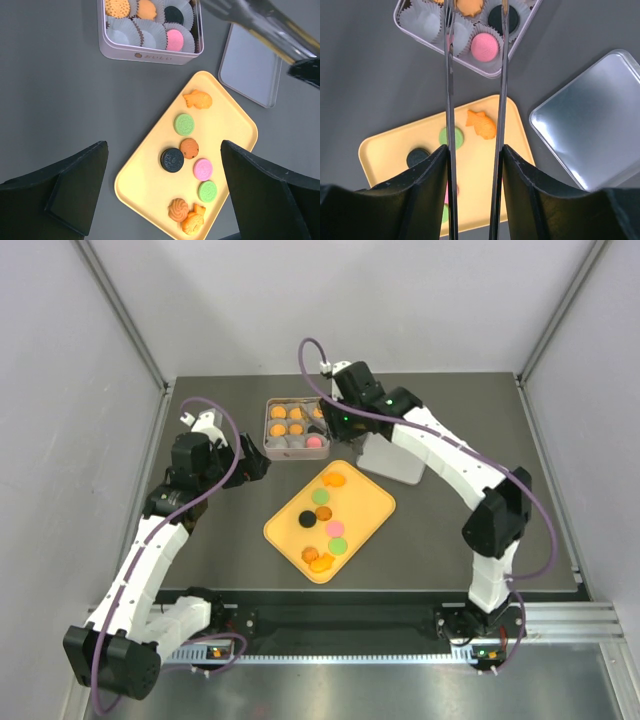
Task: Pack the cookies
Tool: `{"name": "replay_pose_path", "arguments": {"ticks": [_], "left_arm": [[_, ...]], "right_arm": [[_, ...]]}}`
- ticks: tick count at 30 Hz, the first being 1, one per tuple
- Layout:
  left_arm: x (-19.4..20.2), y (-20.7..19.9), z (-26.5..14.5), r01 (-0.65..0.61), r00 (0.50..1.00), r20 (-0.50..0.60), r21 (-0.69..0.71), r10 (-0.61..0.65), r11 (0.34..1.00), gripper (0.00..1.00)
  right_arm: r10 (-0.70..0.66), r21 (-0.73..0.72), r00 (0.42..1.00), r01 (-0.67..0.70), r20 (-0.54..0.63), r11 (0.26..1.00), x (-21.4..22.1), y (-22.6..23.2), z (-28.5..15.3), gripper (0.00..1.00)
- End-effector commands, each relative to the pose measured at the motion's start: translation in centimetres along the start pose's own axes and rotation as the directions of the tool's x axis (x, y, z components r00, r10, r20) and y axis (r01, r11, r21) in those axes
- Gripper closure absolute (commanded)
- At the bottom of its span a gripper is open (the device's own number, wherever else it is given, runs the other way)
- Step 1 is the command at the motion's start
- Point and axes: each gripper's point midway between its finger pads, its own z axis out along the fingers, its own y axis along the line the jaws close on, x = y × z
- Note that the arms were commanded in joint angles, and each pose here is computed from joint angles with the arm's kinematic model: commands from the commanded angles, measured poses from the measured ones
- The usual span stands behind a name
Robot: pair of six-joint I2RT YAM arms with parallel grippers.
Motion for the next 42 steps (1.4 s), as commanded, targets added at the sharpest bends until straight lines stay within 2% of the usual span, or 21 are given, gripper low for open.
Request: {"name": "replay_pose_path", "arguments": {"ticks": [1,3,4,5,9,11,15,22,29,42], "left_arm": [[-0.9,-0.1,0.0,-0.005,0.999,0.044,0.010,0.005,1.000,0.01],[-0.8,-0.1,0.0,-0.005,0.999,0.043,0.010,0.005,1.000,0.01],[-0.8,-0.2,0.0,-0.005,0.999,0.042,0.016,0.005,1.000,0.01],[-0.8,-0.2,0.1,-0.005,0.999,0.040,0.015,0.005,1.000,0.01],[-0.8,-0.2,0.1,-0.005,0.999,0.040,0.017,0.005,1.000,0.01],[-0.7,-0.2,0.1,-0.004,0.999,0.037,0.019,0.003,1.000,0.01],[-0.6,-0.2,0.2,-0.001,1.000,0.031,0.020,0.001,1.000,0.01],[-0.5,0.0,0.3,0.000,1.000,0.029,0.011,0.000,1.000,0.01],[-0.6,0.1,0.4,0.000,1.000,0.031,0.006,0.000,1.000,0.01],[-0.5,0.1,0.4,-0.001,1.000,0.029,0.005,0.001,1.000,0.01]], "right_arm": [[0.003,-0.012,0.994,-0.002,0.107,1.000,-1.8,-0.1,-5.5,0.55],[-0.006,-0.019,0.992,0.008,0.127,1.000,-1.1,0.4,-7.6,0.56],[-0.020,-0.024,0.996,0.023,0.090,0.999,0.7,0.9,-7.6,0.56],[-0.020,-0.037,0.994,0.024,0.111,0.999,1.0,1.1,-9.2,0.55],[-0.056,-0.049,0.997,0.059,0.059,0.997,5.7,2.5,-10.9,0.55],[-0.079,-0.055,0.997,0.079,-0.007,0.995,8.8,3.0,-10.8,0.55],[-0.108,-0.066,0.993,0.104,-0.051,0.992,12.2,3.4,-12.0,0.56],[-0.148,-0.114,0.972,0.128,-0.183,0.985,18.8,4.6,-11.4,0.57],[-0.162,-0.147,0.963,0.132,-0.215,0.980,20.9,6.0,-11.3,0.57],[-0.177,-0.094,0.953,0.158,-0.247,0.983,22.1,5.9,-10.2,0.54]]}}
